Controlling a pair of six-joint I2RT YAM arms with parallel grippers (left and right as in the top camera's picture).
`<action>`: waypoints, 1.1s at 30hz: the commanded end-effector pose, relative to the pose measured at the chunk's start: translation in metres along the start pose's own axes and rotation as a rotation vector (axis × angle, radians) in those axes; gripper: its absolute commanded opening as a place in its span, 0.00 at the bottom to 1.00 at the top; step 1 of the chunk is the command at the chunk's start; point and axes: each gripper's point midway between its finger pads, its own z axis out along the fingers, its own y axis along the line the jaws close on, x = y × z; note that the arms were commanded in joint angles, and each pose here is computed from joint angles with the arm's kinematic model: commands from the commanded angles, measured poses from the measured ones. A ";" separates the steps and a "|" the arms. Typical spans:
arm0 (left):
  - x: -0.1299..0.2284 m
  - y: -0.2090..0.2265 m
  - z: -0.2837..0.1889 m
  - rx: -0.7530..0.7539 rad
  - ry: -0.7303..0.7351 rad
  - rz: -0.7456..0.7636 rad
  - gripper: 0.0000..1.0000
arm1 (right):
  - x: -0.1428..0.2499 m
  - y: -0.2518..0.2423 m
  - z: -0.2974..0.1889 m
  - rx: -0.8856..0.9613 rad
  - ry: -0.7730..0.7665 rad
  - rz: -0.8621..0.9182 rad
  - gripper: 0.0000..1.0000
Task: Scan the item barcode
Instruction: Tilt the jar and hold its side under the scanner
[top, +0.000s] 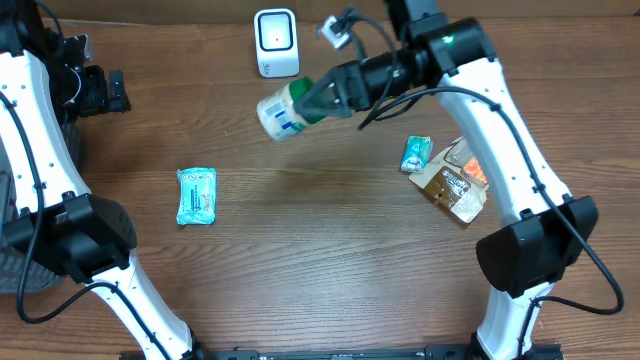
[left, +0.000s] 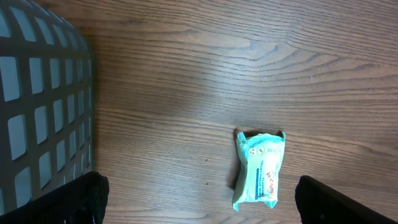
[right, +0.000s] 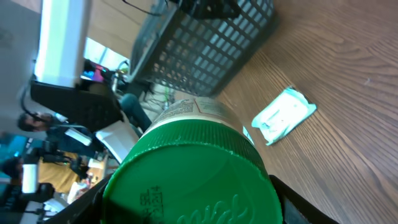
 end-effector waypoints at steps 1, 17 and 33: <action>-0.004 -0.004 -0.011 -0.001 -0.036 0.018 0.99 | -0.010 0.036 -0.012 -0.068 -0.036 -0.078 0.38; -0.004 -0.005 -0.011 0.000 -0.037 0.019 1.00 | -0.021 -0.099 0.010 0.853 0.056 -0.256 0.33; -0.004 -0.005 -0.011 0.000 -0.037 0.019 1.00 | -0.143 -0.183 0.035 1.207 -0.129 -1.013 0.44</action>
